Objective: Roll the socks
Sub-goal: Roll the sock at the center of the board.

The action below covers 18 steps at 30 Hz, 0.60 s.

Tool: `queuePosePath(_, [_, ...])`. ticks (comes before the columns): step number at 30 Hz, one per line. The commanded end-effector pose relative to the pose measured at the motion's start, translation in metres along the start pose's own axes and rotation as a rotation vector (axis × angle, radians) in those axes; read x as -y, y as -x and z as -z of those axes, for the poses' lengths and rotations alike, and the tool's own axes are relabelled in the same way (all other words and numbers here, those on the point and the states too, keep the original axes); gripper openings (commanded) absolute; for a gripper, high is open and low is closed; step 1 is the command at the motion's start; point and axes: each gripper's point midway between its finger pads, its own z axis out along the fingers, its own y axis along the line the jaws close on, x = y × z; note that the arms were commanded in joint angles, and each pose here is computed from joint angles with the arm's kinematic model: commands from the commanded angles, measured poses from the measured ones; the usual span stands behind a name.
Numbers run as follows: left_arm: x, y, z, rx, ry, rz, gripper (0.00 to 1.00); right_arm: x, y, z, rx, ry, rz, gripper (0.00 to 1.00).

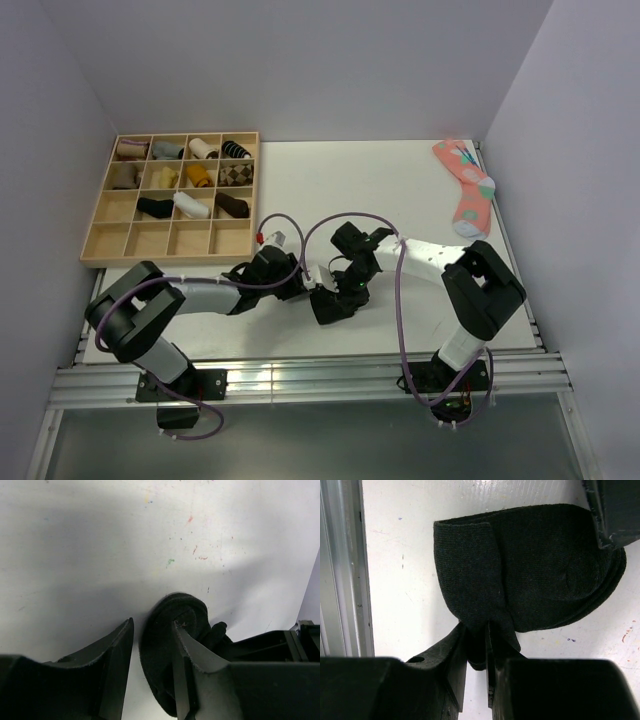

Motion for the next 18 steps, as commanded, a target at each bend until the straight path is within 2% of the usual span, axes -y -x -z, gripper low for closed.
queuePosePath(1, [-0.017,-0.017,-0.002,-0.078,0.022,-0.091,0.42,-0.006,-0.016,-0.008,-0.073,0.035,-0.034,0.19])
queuePosePath(9, [-0.018,-0.033,-0.021,-0.170,-0.001,-0.143,0.37,-0.006,-0.016,-0.007,-0.078,0.032,-0.028,0.19])
queuePosePath(12, [-0.019,-0.036,-0.026,-0.189,0.000,-0.153,0.29,-0.006,-0.016,-0.007,-0.074,0.031,-0.028,0.19])
queuePosePath(13, [-0.018,-0.035,-0.027,-0.189,-0.007,-0.153,0.22,-0.007,-0.016,-0.007,-0.074,0.032,-0.027,0.19])
queuePosePath(15, [-0.019,-0.036,-0.030,-0.193,-0.007,-0.155,0.15,-0.007,-0.015,-0.006,-0.071,0.032,-0.022,0.19])
queuePosePath(16, [-0.019,-0.036,-0.031,-0.194,-0.005,-0.155,0.07,-0.008,-0.014,-0.004,-0.070,0.036,-0.020,0.19])
queuePosePath(18, [-0.017,-0.035,-0.034,-0.189,-0.013,-0.155,0.01,-0.009,-0.011,-0.002,-0.064,0.053,0.000,0.19])
